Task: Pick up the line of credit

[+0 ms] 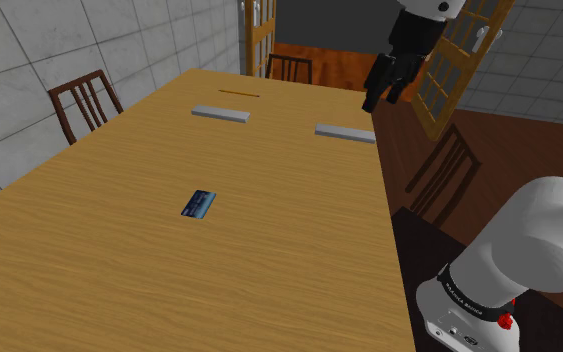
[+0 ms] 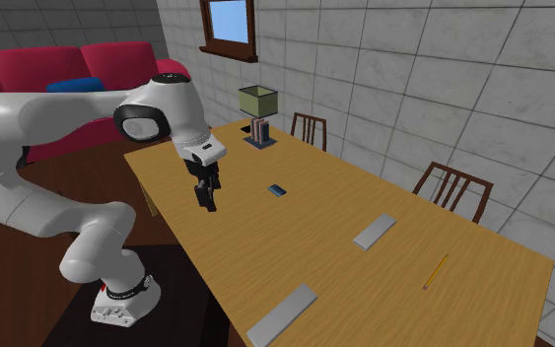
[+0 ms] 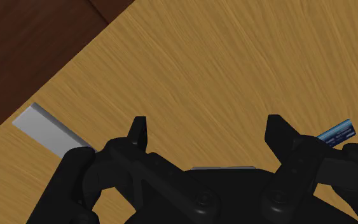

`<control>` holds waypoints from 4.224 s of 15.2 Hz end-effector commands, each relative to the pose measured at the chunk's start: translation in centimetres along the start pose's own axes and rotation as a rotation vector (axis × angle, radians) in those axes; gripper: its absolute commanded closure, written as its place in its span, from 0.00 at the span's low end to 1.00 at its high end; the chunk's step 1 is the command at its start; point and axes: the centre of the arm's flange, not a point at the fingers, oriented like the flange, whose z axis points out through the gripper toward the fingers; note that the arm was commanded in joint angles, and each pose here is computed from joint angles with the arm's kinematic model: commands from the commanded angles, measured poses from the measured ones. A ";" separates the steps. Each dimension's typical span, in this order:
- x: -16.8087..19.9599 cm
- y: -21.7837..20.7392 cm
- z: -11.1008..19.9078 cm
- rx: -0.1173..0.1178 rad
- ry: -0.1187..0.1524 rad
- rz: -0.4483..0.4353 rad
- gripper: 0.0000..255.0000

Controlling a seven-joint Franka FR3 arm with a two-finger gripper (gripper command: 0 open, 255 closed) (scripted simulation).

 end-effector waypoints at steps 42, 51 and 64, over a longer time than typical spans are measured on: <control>21.9 -28.2 29.0 0.165 -0.620 0.905 0.00; 21.9 -28.2 29.3 0.165 -0.620 0.905 1.00; 22.5 -28.5 24.1 0.165 -0.620 0.905 1.00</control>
